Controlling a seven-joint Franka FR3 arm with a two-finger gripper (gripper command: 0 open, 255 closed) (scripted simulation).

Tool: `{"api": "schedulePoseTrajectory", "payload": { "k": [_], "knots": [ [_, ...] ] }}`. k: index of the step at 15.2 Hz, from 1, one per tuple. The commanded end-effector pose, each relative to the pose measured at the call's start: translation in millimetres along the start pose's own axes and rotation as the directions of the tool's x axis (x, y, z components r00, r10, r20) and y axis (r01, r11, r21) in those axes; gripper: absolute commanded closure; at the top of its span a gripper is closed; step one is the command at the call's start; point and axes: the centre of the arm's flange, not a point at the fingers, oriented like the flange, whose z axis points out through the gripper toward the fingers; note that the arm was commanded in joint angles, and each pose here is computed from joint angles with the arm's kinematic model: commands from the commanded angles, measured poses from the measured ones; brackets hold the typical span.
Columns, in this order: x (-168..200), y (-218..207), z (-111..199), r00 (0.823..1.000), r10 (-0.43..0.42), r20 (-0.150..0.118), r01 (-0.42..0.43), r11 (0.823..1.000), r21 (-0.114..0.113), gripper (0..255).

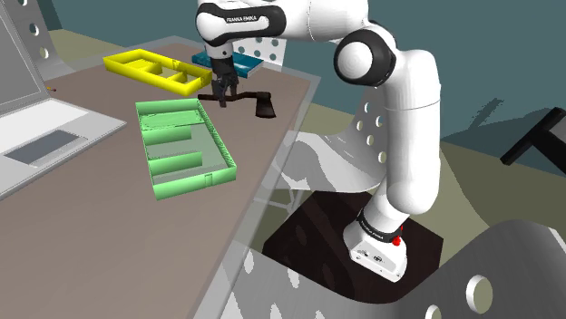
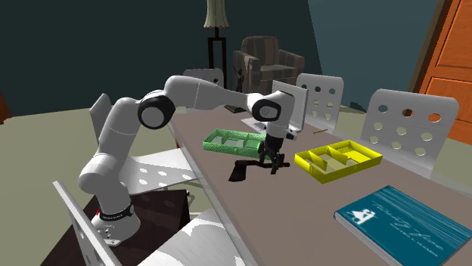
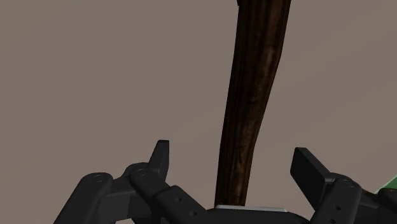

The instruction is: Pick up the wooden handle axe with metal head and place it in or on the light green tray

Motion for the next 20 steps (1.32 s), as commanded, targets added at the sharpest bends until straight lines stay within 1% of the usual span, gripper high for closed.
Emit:
{"api": "schedulePoseTrajectory", "payload": {
  "k": [1, 8, 9, 18, 20],
  "knots": [
    [0.8, -0.4, 8.4, 1.000, 0.000, 0.000, 0.000, 1.000, 0.000, 0],
    [0.8, -0.4, 8.3, 1.000, 0.000, 0.000, 0.000, 1.000, 0.000, 0],
    [0.8, -0.4, 8.3, 1.000, 0.000, 0.000, 0.000, 1.000, 0.000, 255],
    [0.8, -0.4, 8.4, 1.000, 0.000, 0.000, 0.000, 1.000, 0.000, 255],
    [-1.5, -0.3, -2.0, 1.000, 0.000, 0.000, 0.000, 1.000, 0.000, 255]
  ]
}}
